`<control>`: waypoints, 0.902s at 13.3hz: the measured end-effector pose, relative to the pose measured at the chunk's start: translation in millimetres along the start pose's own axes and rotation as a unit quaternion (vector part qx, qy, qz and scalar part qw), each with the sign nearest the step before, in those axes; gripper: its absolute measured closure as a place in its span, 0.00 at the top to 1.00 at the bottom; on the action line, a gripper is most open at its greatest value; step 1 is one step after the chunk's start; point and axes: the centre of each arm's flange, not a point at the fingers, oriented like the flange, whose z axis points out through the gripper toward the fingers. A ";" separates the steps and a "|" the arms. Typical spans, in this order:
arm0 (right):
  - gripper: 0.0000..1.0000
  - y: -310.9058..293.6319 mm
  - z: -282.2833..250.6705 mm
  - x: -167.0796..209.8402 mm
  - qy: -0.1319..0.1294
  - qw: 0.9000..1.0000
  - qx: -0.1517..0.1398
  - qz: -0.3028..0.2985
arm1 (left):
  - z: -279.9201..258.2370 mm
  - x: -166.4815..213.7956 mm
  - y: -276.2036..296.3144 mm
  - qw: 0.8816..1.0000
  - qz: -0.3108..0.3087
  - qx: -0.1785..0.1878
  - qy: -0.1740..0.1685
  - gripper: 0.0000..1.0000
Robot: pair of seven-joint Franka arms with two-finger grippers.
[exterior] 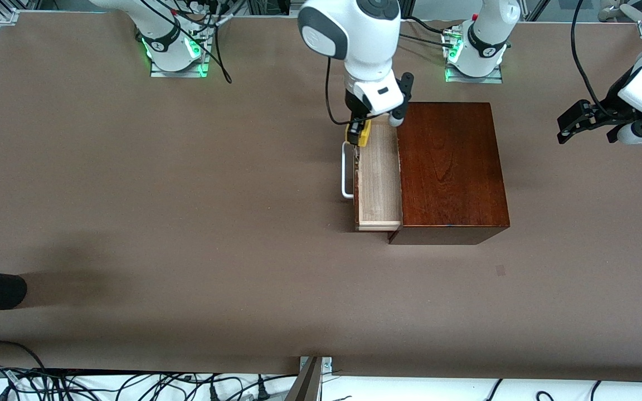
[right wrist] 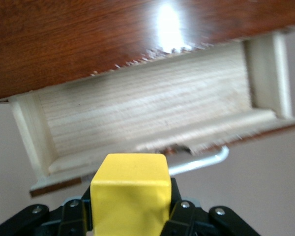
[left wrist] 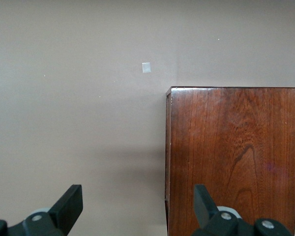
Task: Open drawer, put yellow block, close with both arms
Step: 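Carry the yellow cube with the right gripper over the open drawer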
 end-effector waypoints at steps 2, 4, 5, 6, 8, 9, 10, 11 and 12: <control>0.56 -11.2 17.1 7.7 -0.007 1.000 0.001 -0.030 | 0.0 0.0 0.0 1.000 0.000 0.000 0.000 1.00; 0.56 -28.5 17.4 13.9 -0.014 0.998 -0.010 -0.053 | 0.0 0.0 0.1 1.000 0.000 0.000 0.000 1.00; 0.56 -37.4 17.1 16.4 -0.017 0.998 -0.012 -0.061 | 0.0 0.0 0.3 1.000 0.000 0.000 0.000 1.00; 0.56 -42.9 16.8 18.2 -0.017 0.998 -0.014 -0.065 | 0.0 0.0 0.5 1.000 0.000 0.000 0.000 1.00; 0.56 -49.8 16.8 23.1 -0.009 0.997 -0.022 -0.073 | 0.1 0.0 0.7 1.000 0.001 0.000 0.000 1.00; 0.56 -52.7 18.3 26.8 0.000 0.997 -0.026 -0.076 | 0.1 0.1 0.9 1.000 0.001 0.000 0.000 1.00; 0.56 -54.2 22.6 30.0 0.007 0.996 -0.030 -0.078 | -0.1 0.1 1.6 1.000 0.001 0.000 0.001 1.00; 0.56 -54.0 28.6 32.7 0.013 0.996 -0.033 -0.079 | -0.2 0.1 2.4 1.000 0.002 0.000 0.001 1.00; 0.56 -53.2 35.9 34.2 0.014 0.996 -0.034 -0.079 | -0.4 0.1 3.0 1.000 0.003 0.000 0.001 1.00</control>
